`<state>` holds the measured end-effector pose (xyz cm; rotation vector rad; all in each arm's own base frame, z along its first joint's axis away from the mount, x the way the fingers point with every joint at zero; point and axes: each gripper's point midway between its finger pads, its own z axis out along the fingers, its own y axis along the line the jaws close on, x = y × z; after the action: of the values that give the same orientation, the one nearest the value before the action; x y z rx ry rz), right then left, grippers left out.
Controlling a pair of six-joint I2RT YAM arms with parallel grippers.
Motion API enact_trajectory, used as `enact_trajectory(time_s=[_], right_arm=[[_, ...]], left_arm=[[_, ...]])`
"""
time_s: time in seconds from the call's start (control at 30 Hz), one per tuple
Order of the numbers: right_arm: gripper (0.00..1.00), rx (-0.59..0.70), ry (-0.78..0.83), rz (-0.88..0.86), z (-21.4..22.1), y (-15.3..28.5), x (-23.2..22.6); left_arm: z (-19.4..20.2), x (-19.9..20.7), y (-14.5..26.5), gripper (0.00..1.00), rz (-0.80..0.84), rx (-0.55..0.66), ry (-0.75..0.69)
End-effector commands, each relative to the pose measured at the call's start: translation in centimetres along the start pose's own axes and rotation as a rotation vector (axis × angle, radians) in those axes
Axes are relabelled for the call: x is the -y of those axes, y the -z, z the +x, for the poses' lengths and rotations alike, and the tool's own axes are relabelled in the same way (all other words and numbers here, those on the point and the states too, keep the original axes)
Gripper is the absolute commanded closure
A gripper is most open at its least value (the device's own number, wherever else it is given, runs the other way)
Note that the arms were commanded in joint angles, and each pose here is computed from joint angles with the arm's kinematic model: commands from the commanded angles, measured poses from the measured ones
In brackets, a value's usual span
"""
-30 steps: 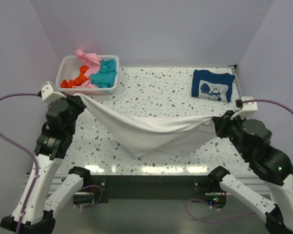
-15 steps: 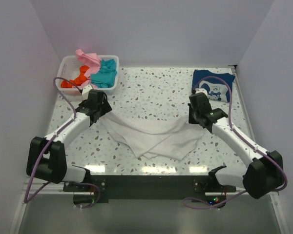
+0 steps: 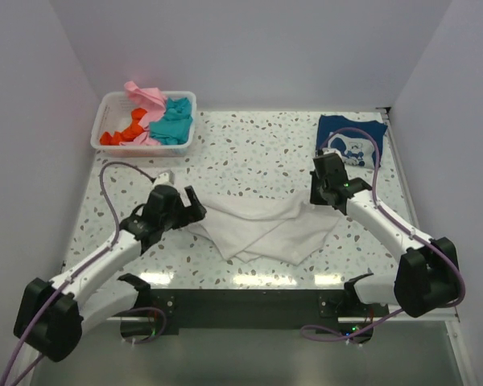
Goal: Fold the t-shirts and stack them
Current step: Flatten the tshirt out
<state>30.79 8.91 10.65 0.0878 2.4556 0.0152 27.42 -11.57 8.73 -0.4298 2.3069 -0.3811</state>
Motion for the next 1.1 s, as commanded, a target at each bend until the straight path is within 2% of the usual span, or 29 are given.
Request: enact_trajectory(time_s=[0.0,0.03,0.13,0.37,0.43,0.57,0.7,0.83,0.9,1.07], right_arm=[[0.98,0.033,-0.024,0.001,-0.6,0.0,0.0],[0.98,0.035,-0.024,0.001,-0.6,0.0,0.0],[0.98,0.038,-0.024,0.003,-0.6,0.1,0.1],[0.98,0.040,-0.023,0.012,-0.6,0.1,0.4],[0.98,0.040,-0.022,0.016,-0.5,0.2,0.5],[0.98,0.036,-0.016,0.025,-0.3,0.2,0.7],[0.98,0.040,-0.014,0.021,-0.4,0.4,0.7],[0.98,0.037,-0.011,0.006,-0.3,0.3,0.4],[0.98,0.034,-0.009,0.004,-0.2,0.2,0.4],[0.98,0.033,-0.008,0.001,-0.1,0.3,0.3]], left_arm=[[5.9,2.7,2.7,0.00,0.171,-0.142,0.033],[8.6,2.0,3.1,0.00,0.194,-0.219,0.045],[12.3,1.9,4.6,0.00,0.261,-0.297,0.099],[15.1,3.8,5.6,0.02,0.388,-0.348,0.085],[15.7,4.9,5.6,0.06,0.417,-0.367,0.045],[17.2,5.0,4.7,0.24,0.348,-0.425,-0.050],[17.6,4.9,4.6,0.31,0.311,-0.422,-0.121],[17.4,5.2,4.4,0.34,0.324,-0.402,-0.130],[17.3,5.8,4.4,0.39,0.343,-0.400,-0.153],[17.9,5.7,3.5,0.44,0.302,-0.410,-0.198]])
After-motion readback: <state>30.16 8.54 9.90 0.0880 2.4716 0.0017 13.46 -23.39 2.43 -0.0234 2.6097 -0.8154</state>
